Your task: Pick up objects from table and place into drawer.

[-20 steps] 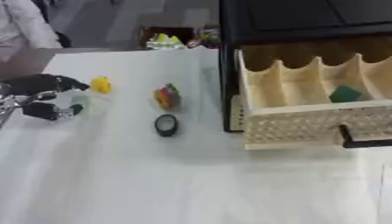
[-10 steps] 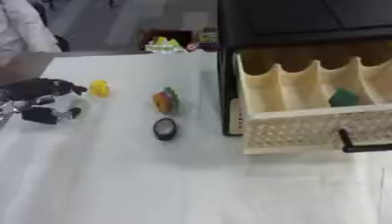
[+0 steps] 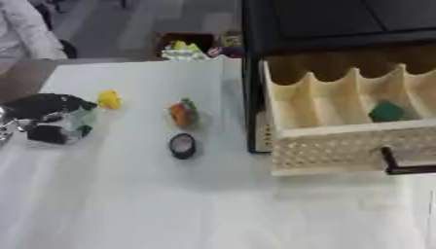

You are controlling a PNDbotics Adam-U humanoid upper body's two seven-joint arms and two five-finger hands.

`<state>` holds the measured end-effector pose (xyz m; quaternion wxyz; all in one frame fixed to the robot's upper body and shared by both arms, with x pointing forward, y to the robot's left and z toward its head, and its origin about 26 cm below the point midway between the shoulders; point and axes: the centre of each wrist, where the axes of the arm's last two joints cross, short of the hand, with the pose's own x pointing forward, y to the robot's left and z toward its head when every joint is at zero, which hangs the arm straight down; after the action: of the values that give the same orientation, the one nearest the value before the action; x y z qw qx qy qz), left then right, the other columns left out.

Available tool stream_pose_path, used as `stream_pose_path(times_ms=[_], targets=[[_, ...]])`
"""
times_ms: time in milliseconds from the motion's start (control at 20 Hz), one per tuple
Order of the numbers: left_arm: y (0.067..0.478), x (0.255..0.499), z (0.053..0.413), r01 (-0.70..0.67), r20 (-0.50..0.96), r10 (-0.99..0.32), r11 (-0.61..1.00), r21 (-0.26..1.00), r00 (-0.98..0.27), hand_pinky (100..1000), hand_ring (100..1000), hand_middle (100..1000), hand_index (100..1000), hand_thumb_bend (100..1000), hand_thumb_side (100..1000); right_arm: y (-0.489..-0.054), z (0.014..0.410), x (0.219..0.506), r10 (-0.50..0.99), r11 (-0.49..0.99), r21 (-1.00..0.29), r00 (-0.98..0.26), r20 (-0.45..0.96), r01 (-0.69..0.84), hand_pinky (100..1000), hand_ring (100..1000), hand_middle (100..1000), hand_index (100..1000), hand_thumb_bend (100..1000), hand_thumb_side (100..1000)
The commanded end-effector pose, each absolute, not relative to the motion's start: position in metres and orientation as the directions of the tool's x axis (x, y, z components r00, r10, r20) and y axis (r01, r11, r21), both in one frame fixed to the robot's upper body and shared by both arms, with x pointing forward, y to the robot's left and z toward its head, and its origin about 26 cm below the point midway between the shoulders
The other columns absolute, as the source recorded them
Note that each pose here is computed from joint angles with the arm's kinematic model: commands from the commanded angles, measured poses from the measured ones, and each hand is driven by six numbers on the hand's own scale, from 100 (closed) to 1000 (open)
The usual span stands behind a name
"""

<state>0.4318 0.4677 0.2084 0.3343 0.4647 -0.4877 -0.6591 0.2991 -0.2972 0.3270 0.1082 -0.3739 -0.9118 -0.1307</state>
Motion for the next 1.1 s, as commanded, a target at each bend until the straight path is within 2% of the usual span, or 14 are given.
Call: stream_pose_path(times_ms=[50,500,600,950,1100], targets=[[0.4804,0.4262,0.2288,-0.021,-0.333,-0.890,-0.344,0.939,-0.311,809,904,816,1000,231,1000,-0.2989,0.3351,0.2941,0.657,0.685,0.176,-0.704,0.270,0.707,217,461,501,661,124,618],[0.4821,0.4256,0.2319,-0.029,-0.361,-0.886,-0.369,0.929,-0.292,802,896,806,1000,229,1000,-0.2994,0.3326,0.2945,0.654,0.684,0.175,-0.702,0.281,0.708,220,460,499,658,105,609],[0.4835,0.4248,0.2311,-0.033,-0.368,-0.886,-0.374,0.927,-0.282,791,885,790,1000,220,1000,-0.2994,0.3323,0.2945,0.653,0.685,0.176,-0.703,0.281,0.707,222,459,499,657,100,607],[0.4868,0.4232,0.2279,-0.044,-0.389,-0.883,-0.392,0.919,-0.265,730,820,710,1000,187,898,-0.2992,0.3317,0.2947,0.649,0.687,0.180,-0.706,0.283,0.704,223,458,498,654,100,604],[0.4868,0.4234,0.2266,-0.045,-0.400,-0.878,-0.402,0.914,-0.262,705,782,658,990,186,893,-0.2993,0.3317,0.2947,0.648,0.687,0.183,-0.707,0.282,0.703,224,457,497,653,100,602]])
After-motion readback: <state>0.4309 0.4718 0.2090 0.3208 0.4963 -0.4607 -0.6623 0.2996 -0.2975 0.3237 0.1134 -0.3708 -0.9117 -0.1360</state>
